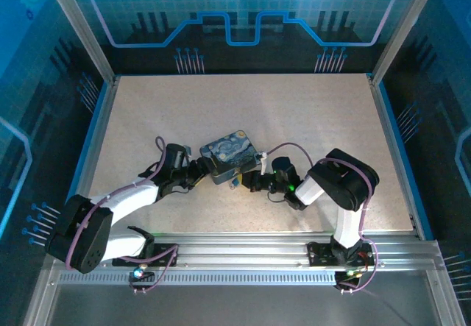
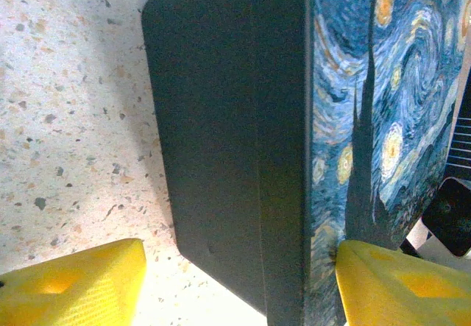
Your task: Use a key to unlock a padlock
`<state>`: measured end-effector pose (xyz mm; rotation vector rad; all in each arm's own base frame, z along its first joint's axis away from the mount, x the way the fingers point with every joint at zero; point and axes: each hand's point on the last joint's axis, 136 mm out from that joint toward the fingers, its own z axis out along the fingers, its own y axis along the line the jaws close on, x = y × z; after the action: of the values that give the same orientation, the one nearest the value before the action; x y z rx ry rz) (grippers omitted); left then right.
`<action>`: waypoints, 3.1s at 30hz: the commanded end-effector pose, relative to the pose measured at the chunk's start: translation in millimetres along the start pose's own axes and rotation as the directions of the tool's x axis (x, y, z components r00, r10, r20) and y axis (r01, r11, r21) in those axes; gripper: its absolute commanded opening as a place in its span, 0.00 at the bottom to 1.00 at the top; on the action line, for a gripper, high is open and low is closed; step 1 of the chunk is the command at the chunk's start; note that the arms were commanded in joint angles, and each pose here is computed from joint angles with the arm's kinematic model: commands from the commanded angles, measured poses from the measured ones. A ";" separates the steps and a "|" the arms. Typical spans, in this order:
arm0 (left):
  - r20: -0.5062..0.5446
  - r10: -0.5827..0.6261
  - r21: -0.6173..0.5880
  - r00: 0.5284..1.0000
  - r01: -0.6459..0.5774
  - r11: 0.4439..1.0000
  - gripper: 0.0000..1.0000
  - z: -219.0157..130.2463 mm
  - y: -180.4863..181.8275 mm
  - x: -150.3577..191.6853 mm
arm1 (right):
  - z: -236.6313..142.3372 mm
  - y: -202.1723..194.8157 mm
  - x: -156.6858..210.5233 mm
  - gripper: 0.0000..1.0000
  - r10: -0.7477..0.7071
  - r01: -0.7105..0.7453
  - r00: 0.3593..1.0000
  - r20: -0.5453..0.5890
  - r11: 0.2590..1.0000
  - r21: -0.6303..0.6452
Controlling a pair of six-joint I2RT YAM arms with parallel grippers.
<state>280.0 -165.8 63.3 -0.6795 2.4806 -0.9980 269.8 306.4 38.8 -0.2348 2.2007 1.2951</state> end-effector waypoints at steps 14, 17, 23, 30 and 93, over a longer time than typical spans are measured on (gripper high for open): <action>-0.022 -0.031 -0.058 0.999 0.030 0.998 0.70 1.2 24.0 13.9 | -12.9 6.2 -29.8 0.06 0.164 -0.158 0.976 0.143 0.986 -0.056; -0.024 -0.032 -0.058 0.999 0.031 0.998 0.70 1.2 24.0 14.2 | -14.0 9.2 -33.4 0.05 0.192 -0.183 0.970 0.150 0.981 -0.070; -0.022 -0.032 -0.052 0.999 0.031 0.998 0.70 0.9 21.9 13.4 | -19.8 3.3 -33.4 0.05 0.207 -0.203 0.964 0.165 0.978 -0.037; -0.018 -0.030 -0.032 0.999 0.029 0.999 0.72 -1.4 14.7 11.3 | -26.9 -1.5 -31.0 0.05 0.190 -0.194 0.968 0.166 0.981 0.006; 0.146 0.173 -0.081 0.974 -0.163 0.983 0.99 -70.5 -1.2 -12.4 | -142.3 -5.9 54.6 0.08 0.048 0.101 0.936 -0.349 0.912 0.398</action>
<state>248.5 -124.7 106.1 -0.5193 2.4245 -0.7799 161.3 181.1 47.3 -0.3408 2.7380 0.7386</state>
